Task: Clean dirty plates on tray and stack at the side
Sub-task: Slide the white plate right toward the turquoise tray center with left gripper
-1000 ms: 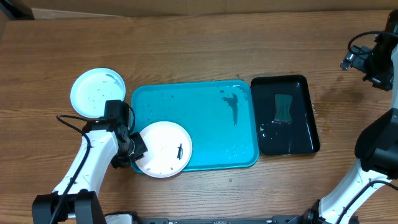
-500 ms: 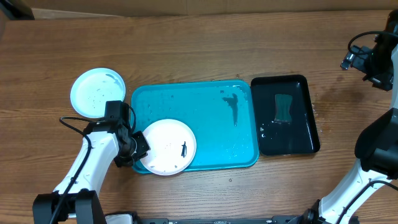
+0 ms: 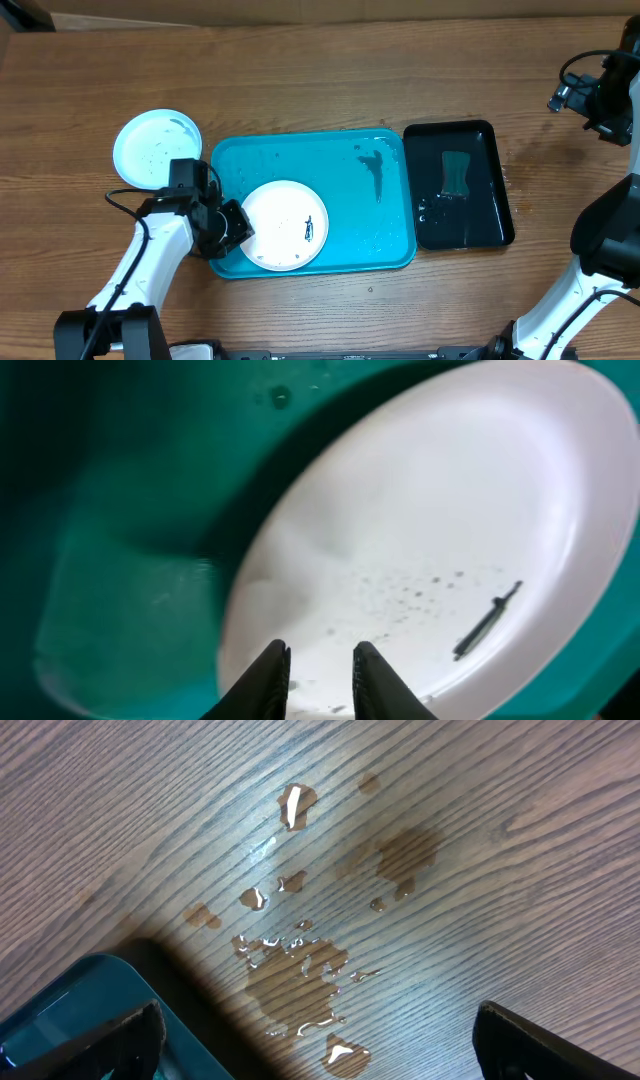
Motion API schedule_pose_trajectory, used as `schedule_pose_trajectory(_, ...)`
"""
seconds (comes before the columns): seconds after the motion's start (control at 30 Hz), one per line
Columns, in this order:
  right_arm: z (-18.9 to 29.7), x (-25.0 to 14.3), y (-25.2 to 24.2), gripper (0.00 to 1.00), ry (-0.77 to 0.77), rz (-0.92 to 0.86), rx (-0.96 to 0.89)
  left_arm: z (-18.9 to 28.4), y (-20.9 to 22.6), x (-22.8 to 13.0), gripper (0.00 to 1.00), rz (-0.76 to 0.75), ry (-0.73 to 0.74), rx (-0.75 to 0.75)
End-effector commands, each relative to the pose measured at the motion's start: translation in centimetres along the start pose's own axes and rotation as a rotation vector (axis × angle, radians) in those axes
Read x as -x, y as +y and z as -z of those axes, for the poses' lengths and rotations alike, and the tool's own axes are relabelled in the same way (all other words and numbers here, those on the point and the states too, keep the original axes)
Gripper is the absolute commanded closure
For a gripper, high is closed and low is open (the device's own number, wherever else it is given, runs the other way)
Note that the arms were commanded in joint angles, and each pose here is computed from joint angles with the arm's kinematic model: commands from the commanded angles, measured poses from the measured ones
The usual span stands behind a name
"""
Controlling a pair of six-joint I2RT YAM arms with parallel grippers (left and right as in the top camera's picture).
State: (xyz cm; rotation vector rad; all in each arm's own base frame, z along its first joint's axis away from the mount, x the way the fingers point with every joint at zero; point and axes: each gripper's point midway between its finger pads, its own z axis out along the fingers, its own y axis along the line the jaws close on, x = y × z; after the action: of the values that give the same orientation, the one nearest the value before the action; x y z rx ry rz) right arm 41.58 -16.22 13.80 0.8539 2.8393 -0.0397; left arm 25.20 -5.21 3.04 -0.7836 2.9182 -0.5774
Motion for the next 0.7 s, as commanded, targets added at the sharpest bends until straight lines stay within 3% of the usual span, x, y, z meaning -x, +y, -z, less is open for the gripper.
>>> schedule_pose_trajectory(0.0,0.5,0.2,-0.1,0.00,-0.018,-0.009,-0.003,-0.4,-2.4,-1.2,0.69,-0.031,0.047,-0.080)
schedule_pose_trajectory(0.13,0.5,0.2,-0.1,0.00,-0.018,-0.009,-0.003,1.8,-4.2,0.3,0.55,-0.159,-0.004,-0.037)
schedule_pose_trajectory(0.4,0.5,0.2,-0.1,0.00,-0.018,-0.009,-0.003,10.5,-6.7,4.1,0.53,-0.389,-0.134,0.106)
schedule_pose_trajectory(0.67,0.5,0.2,-0.1,0.00,-0.018,-0.009,-0.003,8.2,-2.2,2.1,0.53,-0.352,-0.038,0.250)
